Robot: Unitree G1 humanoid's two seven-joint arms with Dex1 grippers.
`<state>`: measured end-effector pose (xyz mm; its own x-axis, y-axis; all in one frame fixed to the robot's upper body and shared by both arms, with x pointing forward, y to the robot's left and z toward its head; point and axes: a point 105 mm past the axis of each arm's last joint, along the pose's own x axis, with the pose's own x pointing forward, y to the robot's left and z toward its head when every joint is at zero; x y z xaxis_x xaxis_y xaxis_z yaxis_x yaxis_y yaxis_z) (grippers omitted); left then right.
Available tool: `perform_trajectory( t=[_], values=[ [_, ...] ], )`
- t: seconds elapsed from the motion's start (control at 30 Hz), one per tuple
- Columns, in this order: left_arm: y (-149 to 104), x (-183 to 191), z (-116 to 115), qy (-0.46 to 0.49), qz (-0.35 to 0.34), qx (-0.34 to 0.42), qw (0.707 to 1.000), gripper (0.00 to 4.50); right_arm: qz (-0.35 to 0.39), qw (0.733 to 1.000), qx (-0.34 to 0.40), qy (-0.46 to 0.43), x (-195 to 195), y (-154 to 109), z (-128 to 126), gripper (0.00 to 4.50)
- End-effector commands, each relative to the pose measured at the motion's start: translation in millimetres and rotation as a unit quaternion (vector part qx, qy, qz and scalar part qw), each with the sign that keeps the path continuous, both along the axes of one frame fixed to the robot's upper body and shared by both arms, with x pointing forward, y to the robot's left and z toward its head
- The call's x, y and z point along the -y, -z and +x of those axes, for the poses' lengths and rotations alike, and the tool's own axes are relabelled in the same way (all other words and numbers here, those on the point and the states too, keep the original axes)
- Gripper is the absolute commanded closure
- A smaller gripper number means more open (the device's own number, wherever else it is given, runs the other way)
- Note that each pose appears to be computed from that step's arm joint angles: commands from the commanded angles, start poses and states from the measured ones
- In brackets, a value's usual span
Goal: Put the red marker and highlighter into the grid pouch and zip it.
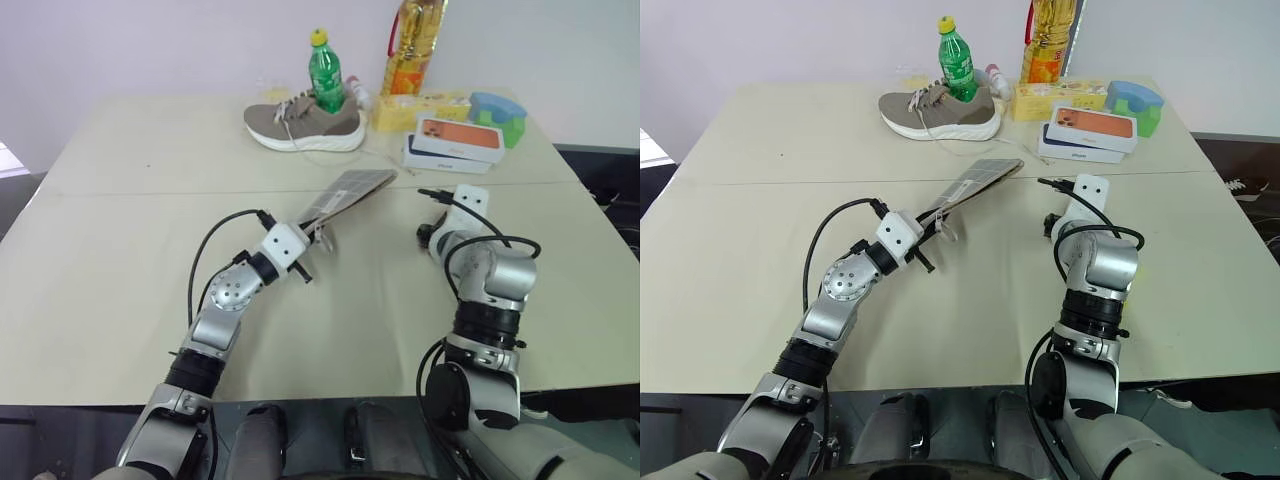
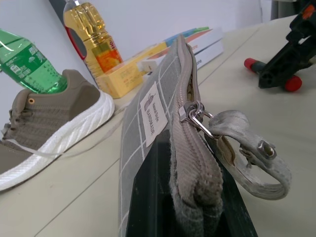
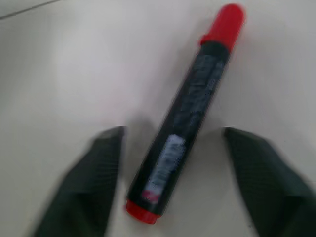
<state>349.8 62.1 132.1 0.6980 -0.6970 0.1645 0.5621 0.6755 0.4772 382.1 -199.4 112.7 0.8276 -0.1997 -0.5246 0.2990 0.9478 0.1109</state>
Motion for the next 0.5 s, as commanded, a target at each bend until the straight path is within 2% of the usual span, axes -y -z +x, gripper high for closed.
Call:
perform_trajectory(
  t=[0.03,0.07,0.1,0.13,0.17,0.23,0.33,0.5],
  values=[
    [-9,0,-3,0.000,-0.010,0.016,1.000,4.50,-0.011,1.000,0.027,0.008,3,-14,2,3.39],
    [-9,-1,-3,-0.001,-0.015,0.013,1.000,4.50,-0.015,0.999,0.033,0.000,3,-15,2,3.94],
    [-9,-1,-2,-0.002,-0.018,0.011,1.000,4.50,-0.019,0.998,0.051,-0.023,-1,-20,2,4.20],
    [-10,-2,-2,0.000,-0.026,0.008,1.000,4.50,-0.060,0.994,0.079,-0.052,-2,-31,2,4.20],
    [-12,-3,-2,0.001,-0.034,0.005,0.999,4.50,-0.135,0.982,0.103,-0.088,-2,-43,2,4.20],
    [-14,-6,-1,0.001,-0.046,0.000,0.999,4.50,-0.269,0.938,0.134,-0.172,-7,-57,-2,4.20],
    [-16,-11,0,0.001,-0.050,-0.003,0.999,4.50,-0.400,0.862,0.158,-0.269,-10,-66,-14,4.20],
    [-18,-16,-1,0.018,-0.044,-0.007,0.999,4.50,-0.455,0.790,0.193,-0.363,-13,-81,-35,4.20]
  ],
)
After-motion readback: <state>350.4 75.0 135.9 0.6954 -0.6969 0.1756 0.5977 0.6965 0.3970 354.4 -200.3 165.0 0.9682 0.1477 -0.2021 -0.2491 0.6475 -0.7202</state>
